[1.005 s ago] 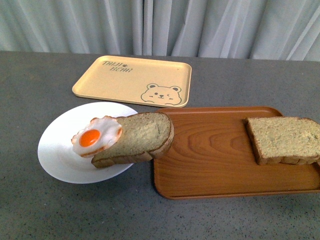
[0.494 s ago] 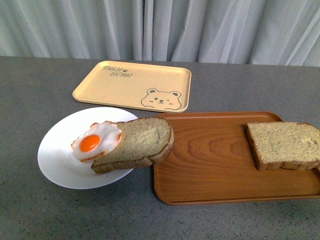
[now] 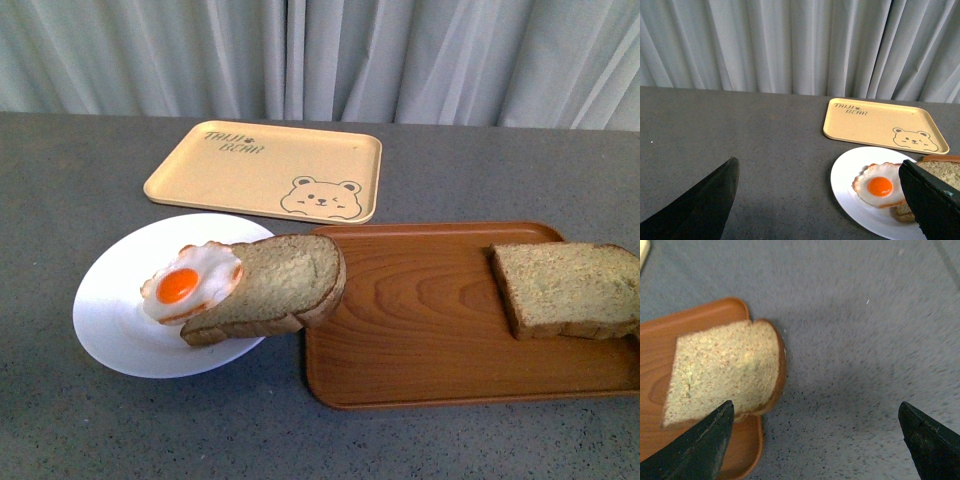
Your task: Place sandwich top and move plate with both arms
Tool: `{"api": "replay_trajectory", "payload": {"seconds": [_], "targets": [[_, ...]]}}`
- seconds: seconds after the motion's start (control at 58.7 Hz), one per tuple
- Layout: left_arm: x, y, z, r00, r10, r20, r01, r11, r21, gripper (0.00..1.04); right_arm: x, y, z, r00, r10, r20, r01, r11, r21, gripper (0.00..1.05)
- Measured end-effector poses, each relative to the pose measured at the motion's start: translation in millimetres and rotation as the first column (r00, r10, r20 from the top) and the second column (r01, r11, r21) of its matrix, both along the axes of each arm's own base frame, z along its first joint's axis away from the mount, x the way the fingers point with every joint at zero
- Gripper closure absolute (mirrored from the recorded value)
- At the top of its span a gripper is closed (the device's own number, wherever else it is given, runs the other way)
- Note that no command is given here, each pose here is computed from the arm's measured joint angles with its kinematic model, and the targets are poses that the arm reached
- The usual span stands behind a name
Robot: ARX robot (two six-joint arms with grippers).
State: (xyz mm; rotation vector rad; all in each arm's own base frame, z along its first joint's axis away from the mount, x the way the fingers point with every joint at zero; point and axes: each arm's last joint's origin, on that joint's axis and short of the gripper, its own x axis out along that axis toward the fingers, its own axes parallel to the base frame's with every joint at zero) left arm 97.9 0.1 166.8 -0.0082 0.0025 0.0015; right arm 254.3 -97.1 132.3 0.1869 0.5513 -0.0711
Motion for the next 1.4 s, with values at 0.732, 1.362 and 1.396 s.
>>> {"api": "replay_trajectory", "payload": {"seconds": [0.732, 1.362, 1.396], "targets": [[0.0, 0.0, 0.0, 1.0, 0.0, 0.0, 0.0, 1.0, 0.0, 0.09, 80.6, 37.9, -63.9, 0.986, 0.015, -0.169, 0.03, 0.966, 0.258, 0.35], [0.0, 0.0, 0.0, 1.0, 0.0, 0.0, 0.0, 1.0, 0.0, 0.09, 90.1, 95.0, 38.9, 0.99, 0.108, 0.095, -0.134, 0.929, 0.345, 1.02], [0.0, 0.0, 0.0, 1.0, 0.0, 0.0, 0.0, 1.0, 0.0, 0.09, 94.3, 105.1, 45.3, 0.987, 0.119, 0.113, -0.152, 0.923, 0.354, 1.02]]}}
